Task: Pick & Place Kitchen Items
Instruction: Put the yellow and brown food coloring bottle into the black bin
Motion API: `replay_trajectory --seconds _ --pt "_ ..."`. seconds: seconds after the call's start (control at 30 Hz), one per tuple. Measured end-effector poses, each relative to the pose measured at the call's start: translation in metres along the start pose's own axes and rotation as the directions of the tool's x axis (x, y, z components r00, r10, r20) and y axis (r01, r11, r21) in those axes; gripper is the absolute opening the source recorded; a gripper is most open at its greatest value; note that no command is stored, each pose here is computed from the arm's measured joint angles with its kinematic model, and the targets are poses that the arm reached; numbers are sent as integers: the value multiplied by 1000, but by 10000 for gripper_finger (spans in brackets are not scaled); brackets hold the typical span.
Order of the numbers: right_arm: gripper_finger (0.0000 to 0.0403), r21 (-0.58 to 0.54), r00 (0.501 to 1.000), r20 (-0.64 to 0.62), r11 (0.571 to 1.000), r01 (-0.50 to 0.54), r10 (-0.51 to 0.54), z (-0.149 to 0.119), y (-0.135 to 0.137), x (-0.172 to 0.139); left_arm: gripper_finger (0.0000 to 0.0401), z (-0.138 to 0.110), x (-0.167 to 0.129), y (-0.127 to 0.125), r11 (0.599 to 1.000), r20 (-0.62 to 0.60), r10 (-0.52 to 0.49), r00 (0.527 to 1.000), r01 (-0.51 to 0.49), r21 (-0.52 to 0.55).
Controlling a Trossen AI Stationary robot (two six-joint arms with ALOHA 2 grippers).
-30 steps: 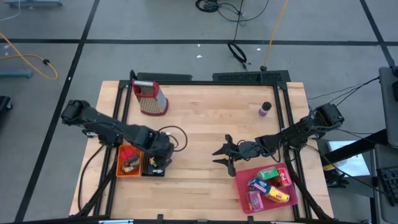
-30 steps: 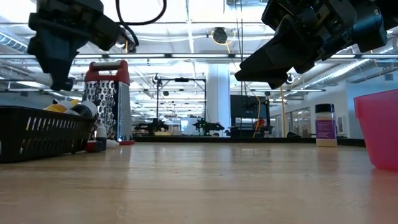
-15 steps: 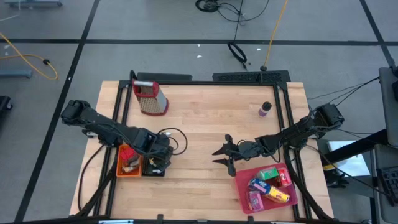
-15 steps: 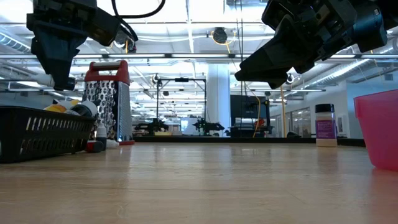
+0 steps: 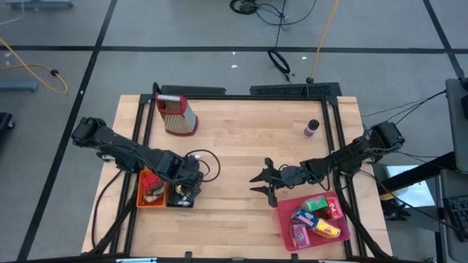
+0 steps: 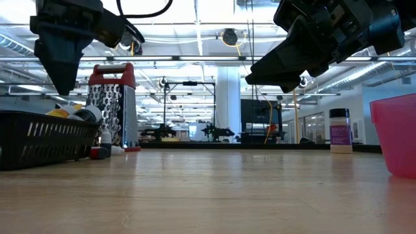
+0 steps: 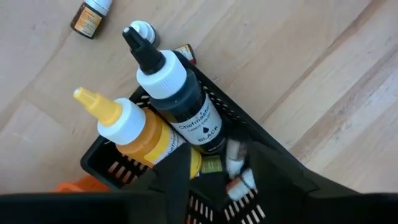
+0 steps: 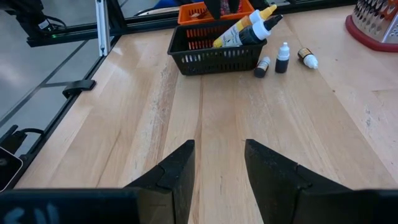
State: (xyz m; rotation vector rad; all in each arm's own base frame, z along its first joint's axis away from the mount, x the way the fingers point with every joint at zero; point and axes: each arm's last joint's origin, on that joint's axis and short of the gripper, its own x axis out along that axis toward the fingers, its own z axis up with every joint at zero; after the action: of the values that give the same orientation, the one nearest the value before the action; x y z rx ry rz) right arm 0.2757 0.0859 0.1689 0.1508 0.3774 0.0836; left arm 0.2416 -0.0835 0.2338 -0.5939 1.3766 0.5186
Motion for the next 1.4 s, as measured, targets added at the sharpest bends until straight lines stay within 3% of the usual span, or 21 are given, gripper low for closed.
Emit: replay_trajectory --seconds 0.2,0.53,0.77,1.07,1.23,1.4 --pt "132 0 1000 0 1000 0 0 0 0 0 210 7 0 4 999 41 26 999 -27 30" --pt "132 0 1000 0 1000 0 0 0 0 0 216 37 1 25 962 114 92 989 -118 248" --pt "132 0 1000 0 1000 0 0 0 0 0 216 66 1 50 967 124 110 986 -135 216" --pt "132 0 1000 0 1000 0 0 0 0 0 216 82 1 70 949 103 103 989 -129 288" --pt "132 0 1000 -1 1000 0 0 0 0 0 216 92 8 71 955 102 91 991 -116 275" --pt "132 0 1000 -1 1000 0 0 0 0 0 216 99 32 65 945 26 98 995 -101 312"
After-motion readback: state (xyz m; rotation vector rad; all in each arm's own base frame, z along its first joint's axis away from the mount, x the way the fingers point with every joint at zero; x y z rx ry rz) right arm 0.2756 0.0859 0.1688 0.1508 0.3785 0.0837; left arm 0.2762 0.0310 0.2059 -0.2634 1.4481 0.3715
